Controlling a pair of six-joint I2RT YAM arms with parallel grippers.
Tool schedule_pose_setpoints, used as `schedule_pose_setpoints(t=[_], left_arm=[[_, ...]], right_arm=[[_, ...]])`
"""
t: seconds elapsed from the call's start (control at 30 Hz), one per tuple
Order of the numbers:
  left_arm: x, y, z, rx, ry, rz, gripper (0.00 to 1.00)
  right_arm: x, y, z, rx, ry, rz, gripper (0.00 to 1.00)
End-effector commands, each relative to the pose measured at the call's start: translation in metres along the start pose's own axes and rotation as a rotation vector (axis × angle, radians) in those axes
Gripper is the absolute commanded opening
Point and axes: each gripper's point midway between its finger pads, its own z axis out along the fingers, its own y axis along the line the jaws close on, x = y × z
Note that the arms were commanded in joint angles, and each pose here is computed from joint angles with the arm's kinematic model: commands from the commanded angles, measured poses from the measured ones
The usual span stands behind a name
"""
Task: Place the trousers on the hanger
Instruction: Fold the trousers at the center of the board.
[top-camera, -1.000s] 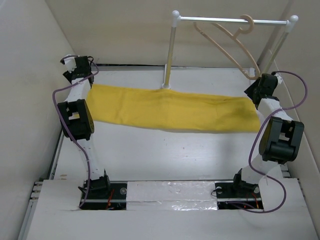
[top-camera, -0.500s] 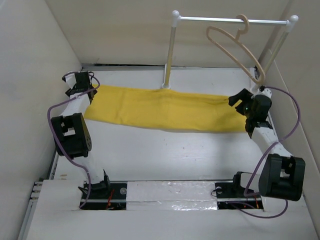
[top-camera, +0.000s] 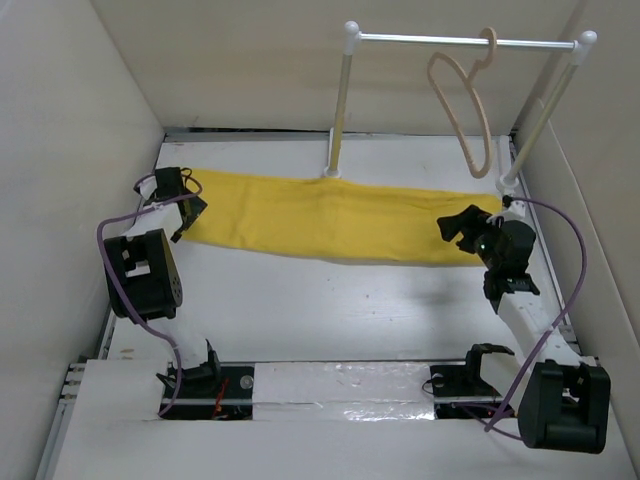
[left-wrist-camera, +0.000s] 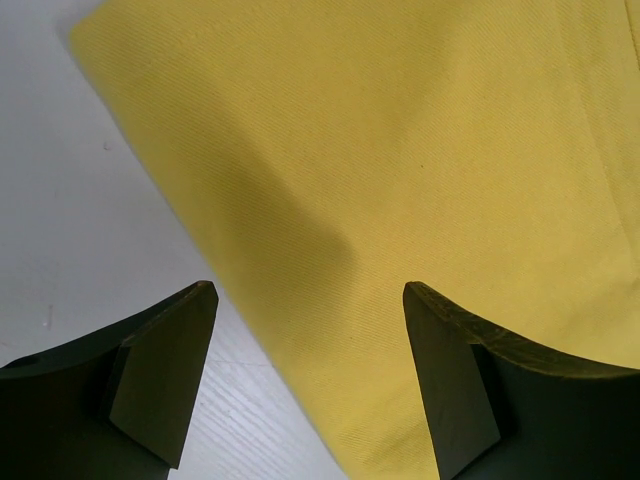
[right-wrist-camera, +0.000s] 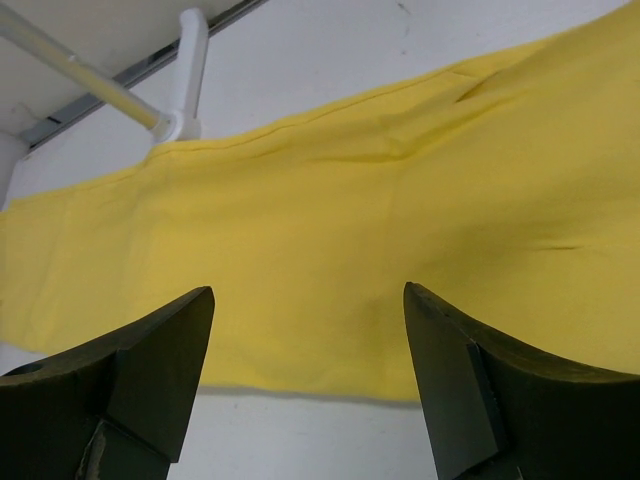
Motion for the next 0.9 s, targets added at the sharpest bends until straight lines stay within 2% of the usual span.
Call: schedule_pose_setpoints(t=[0.0,0.23,0.37,0.47,0.5,0.57,0.6,0.7,0.87], left_arm=[[0.011,0.0,0.009,0.008,0.027,-0.051,0.73],[0.023,0.002,0.024,0.005,0.043,-0.067,0.67],[0.028,0.008,0.033,-0.02,0.044,-0.064,0.66],[0.024,0.003,0.035,-0.028,0.035,-0.064,0.6],[0.025,-0.002,0.034,-0.022,0.033,-0.056,0.48],[0.023,-0.002,0.035,-0.025,0.028,-0.049,0.32],[0.026,-0.001,0.037,-0.032,0.04,-0.041,0.18],[0.033,0.004,0.039,-0.058,0.075,-0.005,0.0],[0.034,0.028,0.035,-0.127,0.063,0.054,0.0]], right_arm=[[-0.001,0.012,0.0,-0.066,-0.017,-0.04,0.82],[0.033,-0.026,-0.009,0.065,0.013,0.037,0.84],[0.031,-0.033,-0.019,0.09,-0.022,0.03,0.84],[0.034,-0.035,-0.025,0.102,-0.02,0.013,0.84],[0.038,-0.038,-0.027,0.111,-0.008,0.012,0.84],[0.039,-0.042,-0.029,0.127,-0.011,0.013,0.83],[0.042,-0.043,-0.03,0.13,-0.002,0.015,0.83],[0.049,-0.061,-0.034,0.186,0.004,0.054,0.83],[0.056,-0.105,-0.049,0.354,0.013,0.153,0.85]])
